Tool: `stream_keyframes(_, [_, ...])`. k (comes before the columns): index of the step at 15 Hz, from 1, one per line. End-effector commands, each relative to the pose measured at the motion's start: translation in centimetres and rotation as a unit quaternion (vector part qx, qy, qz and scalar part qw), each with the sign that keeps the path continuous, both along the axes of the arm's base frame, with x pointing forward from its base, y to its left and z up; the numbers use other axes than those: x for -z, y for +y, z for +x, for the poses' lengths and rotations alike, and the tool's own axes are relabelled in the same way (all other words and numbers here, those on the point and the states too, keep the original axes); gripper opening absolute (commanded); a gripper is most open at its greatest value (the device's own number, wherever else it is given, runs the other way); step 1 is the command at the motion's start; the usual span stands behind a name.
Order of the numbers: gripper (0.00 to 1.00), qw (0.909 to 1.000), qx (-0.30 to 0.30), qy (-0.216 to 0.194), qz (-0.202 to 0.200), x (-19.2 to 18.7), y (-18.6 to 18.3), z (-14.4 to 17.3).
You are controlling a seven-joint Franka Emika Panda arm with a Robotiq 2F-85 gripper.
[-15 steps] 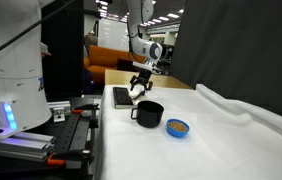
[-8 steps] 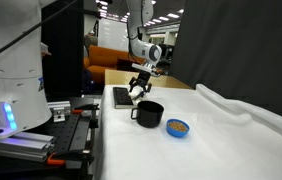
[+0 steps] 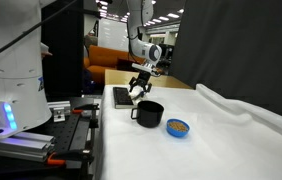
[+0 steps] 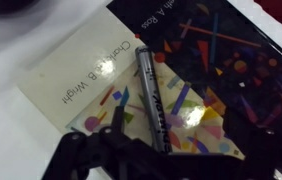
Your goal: Put the pen into the black cup.
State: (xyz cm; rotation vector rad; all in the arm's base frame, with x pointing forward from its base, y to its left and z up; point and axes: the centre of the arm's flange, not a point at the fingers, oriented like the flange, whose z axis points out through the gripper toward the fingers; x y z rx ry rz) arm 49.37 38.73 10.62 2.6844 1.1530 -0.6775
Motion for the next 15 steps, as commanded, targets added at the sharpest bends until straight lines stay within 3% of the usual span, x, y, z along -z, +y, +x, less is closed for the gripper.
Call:
stream_keyframes(1, [1.00, 1.0000, 0.000, 0.000, 0.000, 0.00, 0.00, 0.00])
stream_keyframes(6, [1.00, 1.0000, 0.003, -0.002, 0.000, 0.06, -0.03, 0.08])
stream_keyframes(8, [0.74, 1.0000, 0.005, -0.003, 0.002, 0.05, -0.02, 0.12])
stream_keyframes(15, [0.26, 0.9999, 0.008, -0.007, 0.004, -0.21, -0.14, 0.46])
